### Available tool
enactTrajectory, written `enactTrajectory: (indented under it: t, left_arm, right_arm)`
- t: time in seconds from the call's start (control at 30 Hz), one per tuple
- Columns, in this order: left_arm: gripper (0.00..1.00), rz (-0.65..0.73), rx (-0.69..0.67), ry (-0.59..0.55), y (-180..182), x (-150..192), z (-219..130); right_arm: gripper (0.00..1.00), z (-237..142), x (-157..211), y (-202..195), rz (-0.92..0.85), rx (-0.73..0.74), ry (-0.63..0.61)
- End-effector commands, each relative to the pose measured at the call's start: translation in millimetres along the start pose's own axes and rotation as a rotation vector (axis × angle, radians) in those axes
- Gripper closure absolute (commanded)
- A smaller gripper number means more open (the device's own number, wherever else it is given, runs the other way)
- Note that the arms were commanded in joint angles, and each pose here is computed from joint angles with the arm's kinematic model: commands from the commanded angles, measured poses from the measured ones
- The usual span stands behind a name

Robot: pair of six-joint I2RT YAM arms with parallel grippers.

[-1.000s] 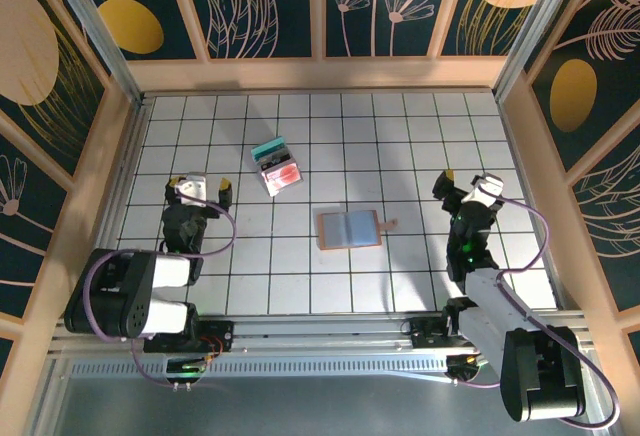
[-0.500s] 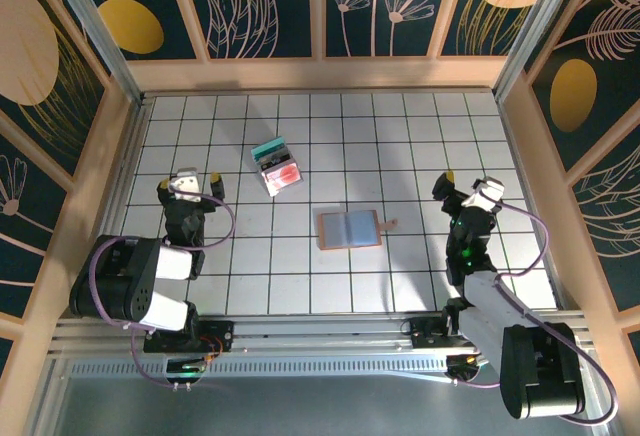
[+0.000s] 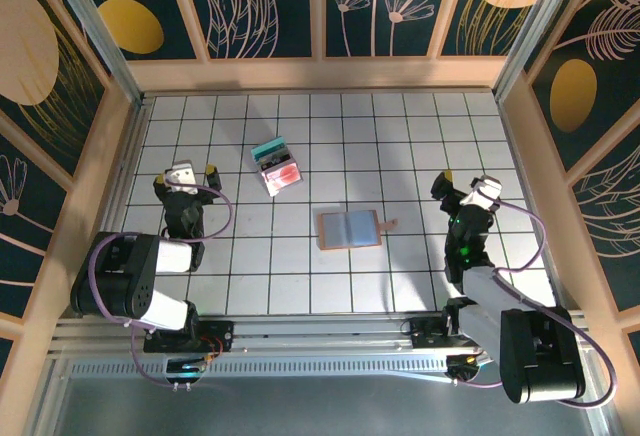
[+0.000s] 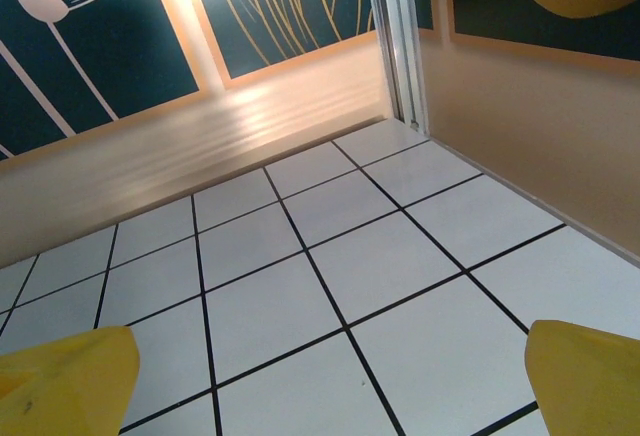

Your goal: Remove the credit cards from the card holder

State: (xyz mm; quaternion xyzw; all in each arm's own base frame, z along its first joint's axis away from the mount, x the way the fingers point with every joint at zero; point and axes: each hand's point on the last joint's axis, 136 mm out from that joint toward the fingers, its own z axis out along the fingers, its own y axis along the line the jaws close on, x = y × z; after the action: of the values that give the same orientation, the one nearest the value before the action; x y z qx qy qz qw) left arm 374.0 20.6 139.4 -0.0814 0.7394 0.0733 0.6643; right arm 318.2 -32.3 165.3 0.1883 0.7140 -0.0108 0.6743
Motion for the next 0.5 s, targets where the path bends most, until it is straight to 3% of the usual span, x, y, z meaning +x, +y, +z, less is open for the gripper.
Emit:
enactTrajectory:
  t: [0.0,0.23,0.47]
  left_arm:
    - [0.01,-0.032,-0.020,-0.013,4,-5,3]
    - [0.01,-0.031,-0.019,-0.010,4,-4,4]
    - [0.01,-0.030,0.092,-0.042,-7,-1,-2]
  right_arm:
    - [0.01,1,-15,3,0.017,-0.012,-0.056]
    - [0.01,-2,-21,3,-0.002,-0.015,-0.073]
    - [0.01,1,-21,6,-0.053,-0.032,-0.085]
